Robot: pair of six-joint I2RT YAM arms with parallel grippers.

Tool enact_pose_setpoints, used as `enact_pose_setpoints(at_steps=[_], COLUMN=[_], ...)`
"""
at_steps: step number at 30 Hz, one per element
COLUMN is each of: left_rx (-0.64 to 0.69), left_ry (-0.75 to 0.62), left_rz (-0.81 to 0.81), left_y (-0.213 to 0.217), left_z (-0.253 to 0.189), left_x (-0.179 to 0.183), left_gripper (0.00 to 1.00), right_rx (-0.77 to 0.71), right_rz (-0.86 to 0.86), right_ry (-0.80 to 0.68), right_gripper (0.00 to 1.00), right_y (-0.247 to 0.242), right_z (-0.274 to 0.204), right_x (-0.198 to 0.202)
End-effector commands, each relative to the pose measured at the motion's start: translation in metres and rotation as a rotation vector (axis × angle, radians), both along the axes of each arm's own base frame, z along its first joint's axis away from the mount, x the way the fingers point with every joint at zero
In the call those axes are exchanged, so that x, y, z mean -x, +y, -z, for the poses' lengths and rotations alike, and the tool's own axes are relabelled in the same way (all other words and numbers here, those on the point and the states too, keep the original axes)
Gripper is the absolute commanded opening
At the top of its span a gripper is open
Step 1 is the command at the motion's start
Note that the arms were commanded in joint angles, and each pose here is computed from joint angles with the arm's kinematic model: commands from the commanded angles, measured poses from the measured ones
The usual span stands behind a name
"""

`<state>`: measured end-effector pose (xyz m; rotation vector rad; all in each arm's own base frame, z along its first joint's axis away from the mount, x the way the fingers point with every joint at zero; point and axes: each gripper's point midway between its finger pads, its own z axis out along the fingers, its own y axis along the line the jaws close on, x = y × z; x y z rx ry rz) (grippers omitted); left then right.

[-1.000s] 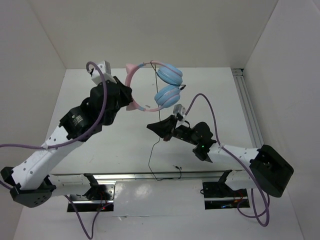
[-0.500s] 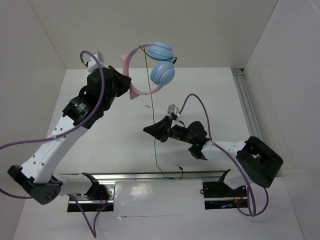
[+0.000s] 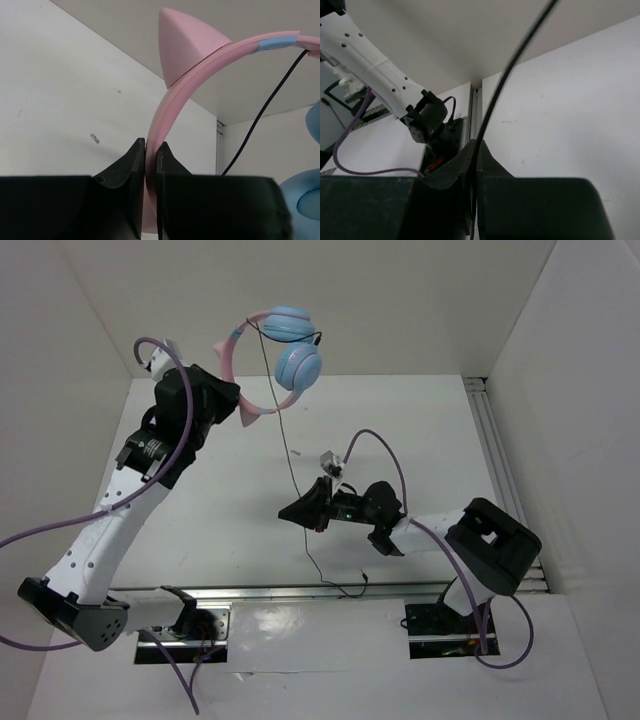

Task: Wrap the headphones

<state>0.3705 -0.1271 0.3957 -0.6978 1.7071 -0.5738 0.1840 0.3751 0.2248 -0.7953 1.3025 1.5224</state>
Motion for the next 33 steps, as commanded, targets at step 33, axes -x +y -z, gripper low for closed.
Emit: enact_pose_setpoints(at_steps=[33], left_rx=[-0.104], left_ry=[-0.041], left_rz=[-0.311], left_y=[0.126], left_z=[-0.006], left_x=[-0.046], left_gripper=[0.0], right_rx=[-0.163], right_rz=[-0.15], right_ry=[-0.218], right_gripper=[0.14], right_y=[-0.002], right_z=[-0.078], right_x=[0.094])
